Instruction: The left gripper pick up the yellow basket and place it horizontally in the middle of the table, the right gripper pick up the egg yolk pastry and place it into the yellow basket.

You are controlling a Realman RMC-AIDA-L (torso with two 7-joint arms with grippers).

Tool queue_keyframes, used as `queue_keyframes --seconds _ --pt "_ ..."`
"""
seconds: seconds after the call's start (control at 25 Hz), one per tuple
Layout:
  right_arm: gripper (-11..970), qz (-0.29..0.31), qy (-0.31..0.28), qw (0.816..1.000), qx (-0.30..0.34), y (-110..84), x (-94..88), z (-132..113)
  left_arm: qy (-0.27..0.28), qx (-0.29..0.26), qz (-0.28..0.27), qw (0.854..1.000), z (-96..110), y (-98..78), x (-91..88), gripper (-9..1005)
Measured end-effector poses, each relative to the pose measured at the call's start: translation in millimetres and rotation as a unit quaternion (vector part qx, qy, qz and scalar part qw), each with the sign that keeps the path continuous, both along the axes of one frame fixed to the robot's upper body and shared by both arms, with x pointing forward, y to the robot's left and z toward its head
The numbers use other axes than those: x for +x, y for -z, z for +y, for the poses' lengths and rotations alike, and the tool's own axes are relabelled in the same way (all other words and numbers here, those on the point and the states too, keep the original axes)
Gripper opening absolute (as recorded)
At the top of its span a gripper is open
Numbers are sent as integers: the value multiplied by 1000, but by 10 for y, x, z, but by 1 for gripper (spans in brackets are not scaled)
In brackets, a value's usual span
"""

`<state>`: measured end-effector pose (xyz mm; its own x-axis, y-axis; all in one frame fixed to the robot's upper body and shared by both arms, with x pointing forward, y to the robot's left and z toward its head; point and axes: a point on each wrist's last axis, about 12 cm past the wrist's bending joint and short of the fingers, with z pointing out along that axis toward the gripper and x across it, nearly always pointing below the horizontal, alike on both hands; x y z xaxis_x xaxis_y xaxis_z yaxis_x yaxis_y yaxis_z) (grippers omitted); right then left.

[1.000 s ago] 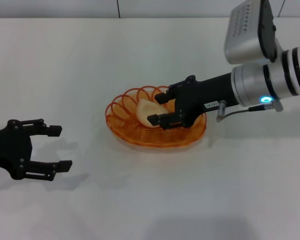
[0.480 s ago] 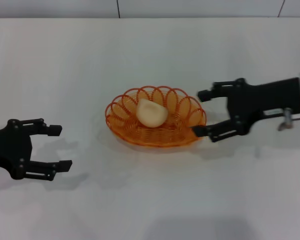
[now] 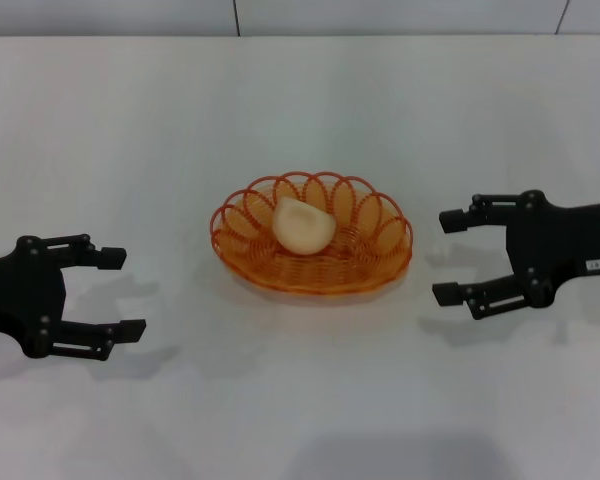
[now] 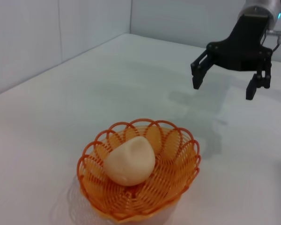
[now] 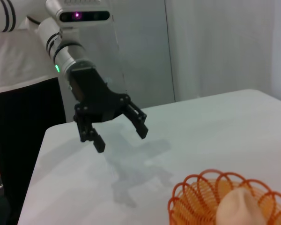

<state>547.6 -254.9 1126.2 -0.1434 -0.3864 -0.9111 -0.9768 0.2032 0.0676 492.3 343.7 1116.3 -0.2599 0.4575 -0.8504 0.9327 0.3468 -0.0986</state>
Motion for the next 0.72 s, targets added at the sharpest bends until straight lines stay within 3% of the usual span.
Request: queue_keyframes --seconds 0.72 --pt "886 11 -15 1000 -13 95 -94 -53 3 1 -7 1000 -13 -24 37 881"
